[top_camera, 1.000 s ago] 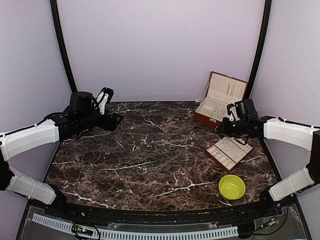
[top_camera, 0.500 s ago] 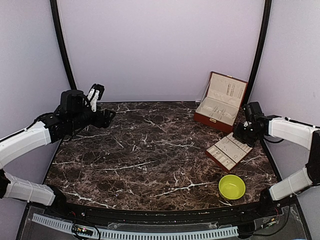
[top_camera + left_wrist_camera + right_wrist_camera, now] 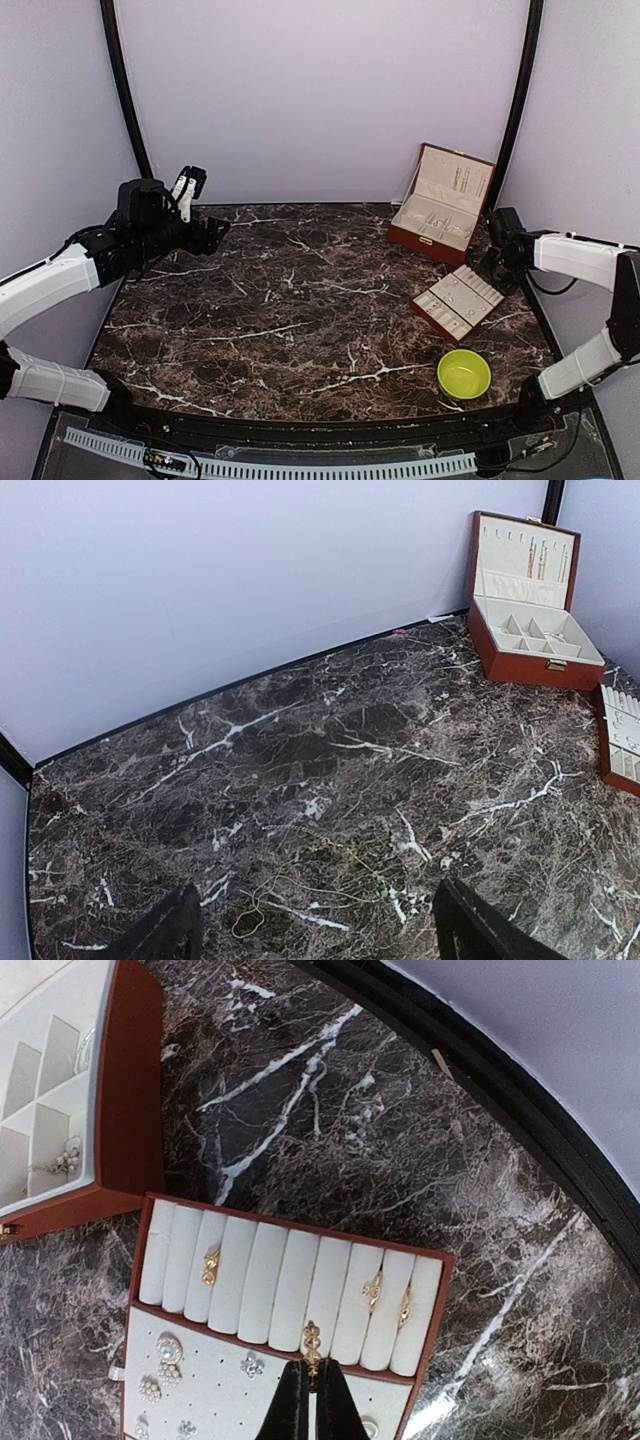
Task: Organize the mixed jewelry
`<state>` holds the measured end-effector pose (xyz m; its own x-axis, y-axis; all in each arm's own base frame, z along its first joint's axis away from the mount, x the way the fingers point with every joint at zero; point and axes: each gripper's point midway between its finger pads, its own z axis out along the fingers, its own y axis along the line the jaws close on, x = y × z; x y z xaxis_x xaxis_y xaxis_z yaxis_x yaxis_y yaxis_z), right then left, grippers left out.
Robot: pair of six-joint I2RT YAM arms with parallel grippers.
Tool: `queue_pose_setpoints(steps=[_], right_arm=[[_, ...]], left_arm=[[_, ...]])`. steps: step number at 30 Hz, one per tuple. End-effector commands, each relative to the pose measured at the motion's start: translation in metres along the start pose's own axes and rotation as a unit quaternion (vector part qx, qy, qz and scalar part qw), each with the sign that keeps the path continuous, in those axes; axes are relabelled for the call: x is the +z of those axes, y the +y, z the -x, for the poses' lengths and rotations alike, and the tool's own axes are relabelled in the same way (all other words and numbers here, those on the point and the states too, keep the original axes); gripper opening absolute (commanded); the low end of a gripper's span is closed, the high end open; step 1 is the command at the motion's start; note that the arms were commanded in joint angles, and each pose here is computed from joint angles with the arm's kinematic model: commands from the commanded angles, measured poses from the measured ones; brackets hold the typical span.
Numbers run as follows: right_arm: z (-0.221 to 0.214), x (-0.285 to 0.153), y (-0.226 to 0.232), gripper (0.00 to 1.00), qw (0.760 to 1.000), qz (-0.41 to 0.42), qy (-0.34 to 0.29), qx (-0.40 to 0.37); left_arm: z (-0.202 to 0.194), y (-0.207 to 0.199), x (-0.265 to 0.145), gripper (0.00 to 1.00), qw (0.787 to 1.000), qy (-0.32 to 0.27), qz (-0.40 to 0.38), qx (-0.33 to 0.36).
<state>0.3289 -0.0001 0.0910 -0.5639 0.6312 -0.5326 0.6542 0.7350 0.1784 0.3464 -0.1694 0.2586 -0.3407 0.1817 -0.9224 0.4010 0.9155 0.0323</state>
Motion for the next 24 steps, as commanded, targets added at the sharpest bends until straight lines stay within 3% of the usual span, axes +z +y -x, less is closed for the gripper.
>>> queue_pose_setpoints(steps=[1,24], right_arm=[[0.006,0.009,-0.008,0.0,0.999,-0.022,-0.024,0.026],[-0.008,0.037,-0.013,0.0,0.999,-0.043,-0.013,0.0]], left_arm=[[-0.001,0.001,-0.005,0.82,1.0,-0.003,-0.001,-0.003],[0.0,0.001,-0.005,0.82,1.0,-0.004,-0.001,-0.004]])
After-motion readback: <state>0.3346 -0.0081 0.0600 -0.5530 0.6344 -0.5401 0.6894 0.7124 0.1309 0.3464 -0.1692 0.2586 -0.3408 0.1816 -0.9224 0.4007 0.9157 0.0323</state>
